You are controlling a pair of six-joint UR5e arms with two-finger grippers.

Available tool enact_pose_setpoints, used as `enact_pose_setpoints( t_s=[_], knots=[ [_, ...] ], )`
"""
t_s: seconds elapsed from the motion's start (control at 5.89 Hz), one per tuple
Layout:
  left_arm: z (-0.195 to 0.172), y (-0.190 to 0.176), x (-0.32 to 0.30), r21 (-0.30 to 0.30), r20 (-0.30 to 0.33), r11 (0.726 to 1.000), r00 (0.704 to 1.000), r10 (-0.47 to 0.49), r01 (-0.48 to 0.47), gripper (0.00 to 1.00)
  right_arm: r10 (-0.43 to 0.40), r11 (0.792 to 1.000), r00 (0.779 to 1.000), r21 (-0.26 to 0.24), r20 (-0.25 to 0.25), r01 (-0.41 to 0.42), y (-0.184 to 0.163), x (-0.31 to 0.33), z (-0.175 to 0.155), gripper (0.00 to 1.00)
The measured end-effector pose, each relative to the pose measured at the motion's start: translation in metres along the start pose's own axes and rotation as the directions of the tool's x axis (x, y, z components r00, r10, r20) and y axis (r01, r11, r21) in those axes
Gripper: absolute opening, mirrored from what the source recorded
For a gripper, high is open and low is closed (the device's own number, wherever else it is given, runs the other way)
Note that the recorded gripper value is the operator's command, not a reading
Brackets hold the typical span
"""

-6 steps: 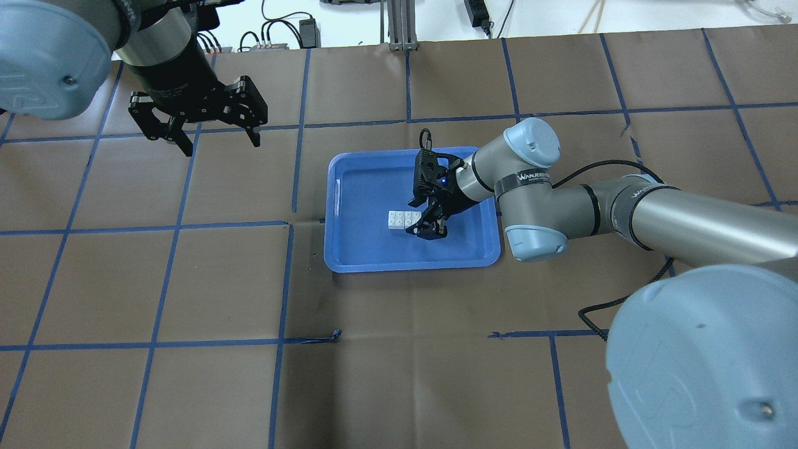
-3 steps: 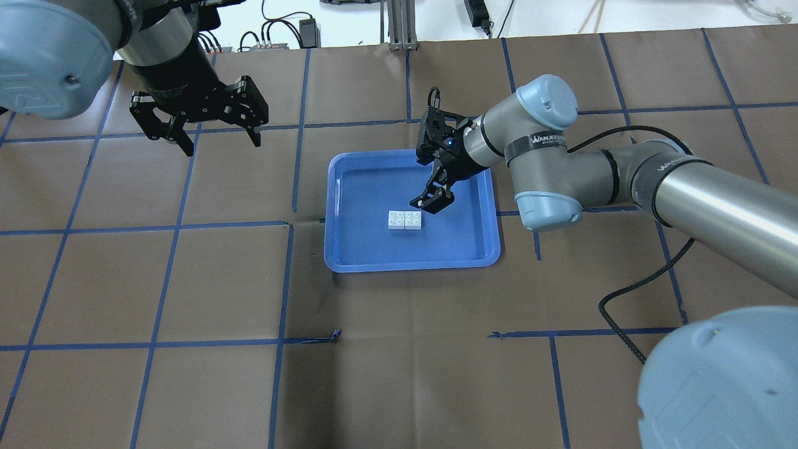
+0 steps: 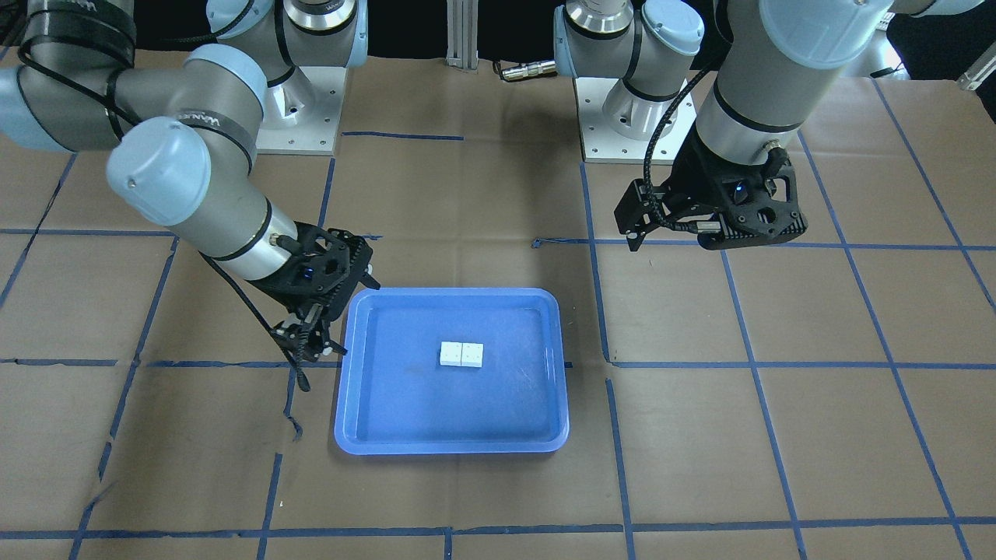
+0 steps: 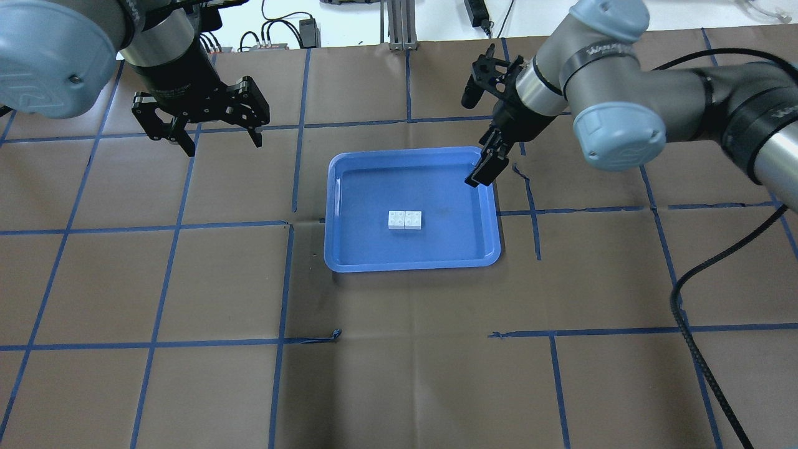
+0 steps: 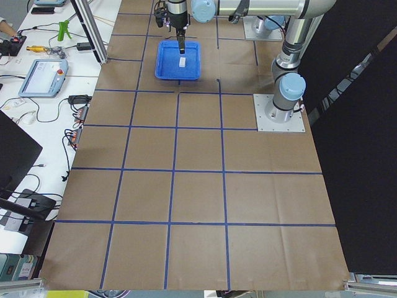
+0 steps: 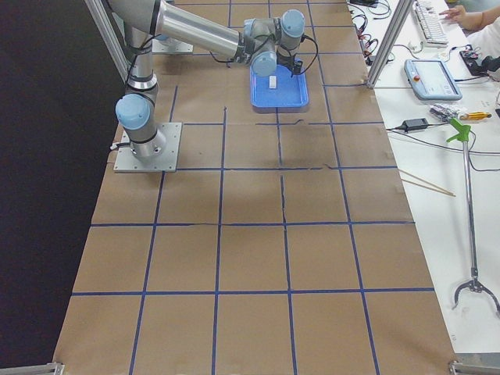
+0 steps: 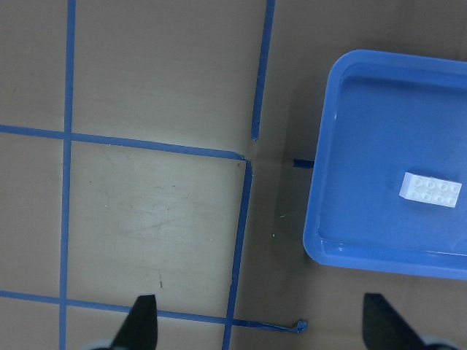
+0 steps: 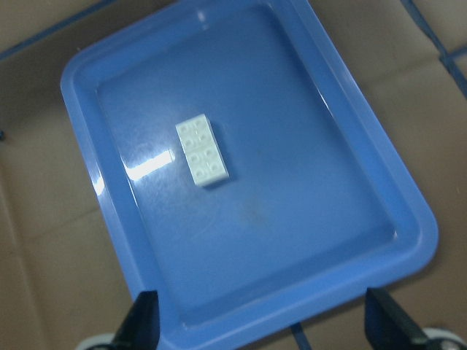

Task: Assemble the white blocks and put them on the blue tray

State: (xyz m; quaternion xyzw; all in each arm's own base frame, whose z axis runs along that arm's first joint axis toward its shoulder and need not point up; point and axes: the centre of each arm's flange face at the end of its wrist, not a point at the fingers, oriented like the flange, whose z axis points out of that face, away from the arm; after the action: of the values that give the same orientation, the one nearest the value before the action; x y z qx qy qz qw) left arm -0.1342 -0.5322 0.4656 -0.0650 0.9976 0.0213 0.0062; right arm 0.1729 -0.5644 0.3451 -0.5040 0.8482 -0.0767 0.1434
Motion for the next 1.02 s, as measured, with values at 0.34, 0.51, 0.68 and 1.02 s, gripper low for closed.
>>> enact_pose_setpoints(
  t_s=[0.34, 0.51, 0.68, 1.02],
  knots=[
    [0.0, 0.0, 0.0, 0.0, 0.0, 1.0, 1.0, 0.001, -0.001, 0.99, 0.383, 0.914, 0.918, -0.105, -0.101, -0.392, 0.025, 0.013, -0.061, 1.0],
    [0.0, 0.0, 0.0, -0.001, 0.0, 1.0, 1.0, 0.001, -0.001, 0.99, 0.558, 0.805, 0.811, -0.123, -0.175, -0.58, 0.033, 0.004, -0.087, 1.0],
    [0.0, 0.0, 0.0, -0.001, 0.0, 1.0, 1.0, 0.0, 0.0, 0.99, 0.673, 0.693, 0.698, -0.12, -0.244, -0.711, 0.038, -0.012, -0.117, 1.0],
    [0.0, 0.0, 0.0, -0.001, 0.0, 1.0, 1.0, 0.0, 0.0, 0.99, 0.816, 0.5, 0.496, -0.067, -0.296, -0.863, 0.039, -0.043, -0.163, 1.0]
  ],
)
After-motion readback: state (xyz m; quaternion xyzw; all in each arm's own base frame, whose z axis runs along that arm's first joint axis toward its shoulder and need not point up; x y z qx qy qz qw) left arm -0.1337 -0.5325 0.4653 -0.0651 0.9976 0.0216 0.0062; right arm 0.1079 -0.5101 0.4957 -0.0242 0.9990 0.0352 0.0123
